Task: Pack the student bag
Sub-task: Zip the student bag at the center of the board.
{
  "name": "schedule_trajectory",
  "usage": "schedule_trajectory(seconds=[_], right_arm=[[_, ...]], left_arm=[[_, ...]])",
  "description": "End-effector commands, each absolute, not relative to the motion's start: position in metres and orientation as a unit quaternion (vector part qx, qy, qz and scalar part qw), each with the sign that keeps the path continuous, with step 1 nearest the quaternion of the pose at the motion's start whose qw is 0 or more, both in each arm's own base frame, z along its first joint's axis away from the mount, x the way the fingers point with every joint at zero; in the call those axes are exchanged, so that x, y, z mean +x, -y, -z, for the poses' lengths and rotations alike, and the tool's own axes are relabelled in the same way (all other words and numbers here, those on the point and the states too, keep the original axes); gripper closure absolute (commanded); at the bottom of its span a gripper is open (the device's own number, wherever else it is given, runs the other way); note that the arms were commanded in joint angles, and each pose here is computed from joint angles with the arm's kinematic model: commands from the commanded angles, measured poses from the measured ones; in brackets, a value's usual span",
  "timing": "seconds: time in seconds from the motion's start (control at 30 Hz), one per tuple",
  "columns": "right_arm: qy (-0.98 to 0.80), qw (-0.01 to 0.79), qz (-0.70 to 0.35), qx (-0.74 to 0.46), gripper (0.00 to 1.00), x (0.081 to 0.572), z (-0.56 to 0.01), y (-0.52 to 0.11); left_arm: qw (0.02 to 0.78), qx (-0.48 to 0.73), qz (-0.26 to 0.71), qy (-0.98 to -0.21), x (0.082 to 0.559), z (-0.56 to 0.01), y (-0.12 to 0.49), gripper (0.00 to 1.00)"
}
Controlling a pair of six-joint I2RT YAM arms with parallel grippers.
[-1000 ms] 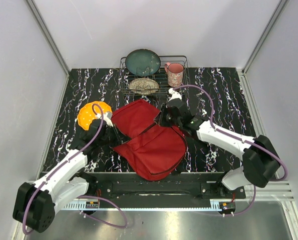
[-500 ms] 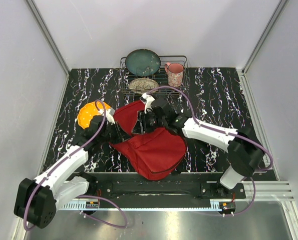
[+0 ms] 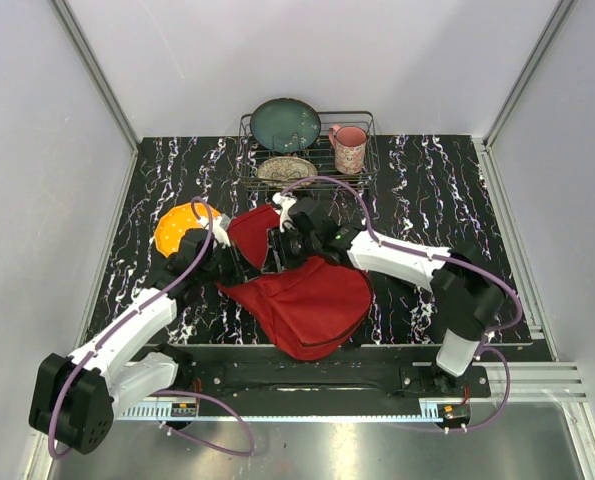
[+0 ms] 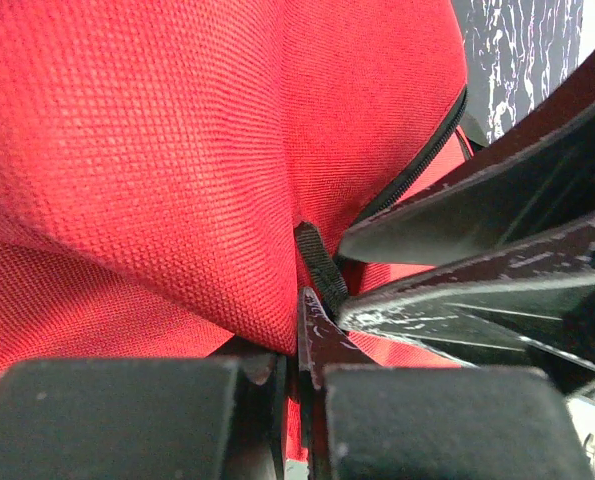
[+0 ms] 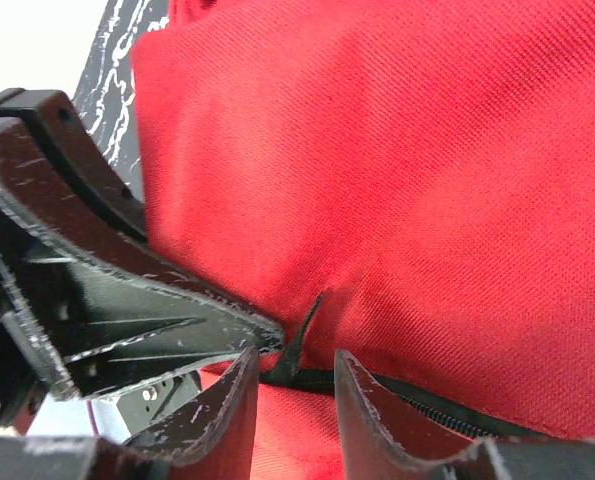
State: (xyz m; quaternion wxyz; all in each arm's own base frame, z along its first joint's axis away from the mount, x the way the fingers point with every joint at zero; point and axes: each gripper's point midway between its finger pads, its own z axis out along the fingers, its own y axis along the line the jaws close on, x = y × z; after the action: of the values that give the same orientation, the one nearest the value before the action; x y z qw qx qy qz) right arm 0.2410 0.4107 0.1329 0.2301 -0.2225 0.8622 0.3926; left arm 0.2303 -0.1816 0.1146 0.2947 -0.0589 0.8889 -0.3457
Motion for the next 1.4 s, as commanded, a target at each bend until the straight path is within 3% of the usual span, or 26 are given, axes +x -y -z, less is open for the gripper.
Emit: schedule_trajectory(seconds=[0.0, 0.47, 0.5, 0.63, 1.0, 1.37], right_arm=[[-0.866, 0.234, -0.383, -0.219, 0.59, 0.247, -0.131, -0.417], [-0.882, 0.225, -0.334, -0.244, 0.69, 0.237, -0.107, -0.424], [-0.884, 0.223, -0.331, -0.242, 0.71, 0.236, -0.106, -0.423], [-0.894, 0.229, -0.311, -0.228, 1.0, 0.239, -0.101, -0.419], [-0.906, 0.349, -0.19, -0.145, 1.0, 0.291, -0.119, -0.372], [-0.901, 0.405, -0.131, -0.09, 1.0, 0.316, -0.133, -0.346]], left_arm=[[0.347, -0.044, 0.373, -0.86, 0.25, -0.145, 0.188, 1.0], [0.343, -0.051, 0.378, -0.859, 0.25, -0.14, 0.19, 1.0], [0.342, -0.05, 0.378, -0.859, 0.25, -0.14, 0.191, 1.0], [0.342, -0.054, 0.375, -0.86, 0.252, -0.139, 0.19, 1.0], [0.332, -0.05, 0.356, -0.872, 0.244, -0.128, 0.183, 1.0], [0.333, -0.049, 0.36, -0.87, 0.242, -0.13, 0.183, 1.0]])
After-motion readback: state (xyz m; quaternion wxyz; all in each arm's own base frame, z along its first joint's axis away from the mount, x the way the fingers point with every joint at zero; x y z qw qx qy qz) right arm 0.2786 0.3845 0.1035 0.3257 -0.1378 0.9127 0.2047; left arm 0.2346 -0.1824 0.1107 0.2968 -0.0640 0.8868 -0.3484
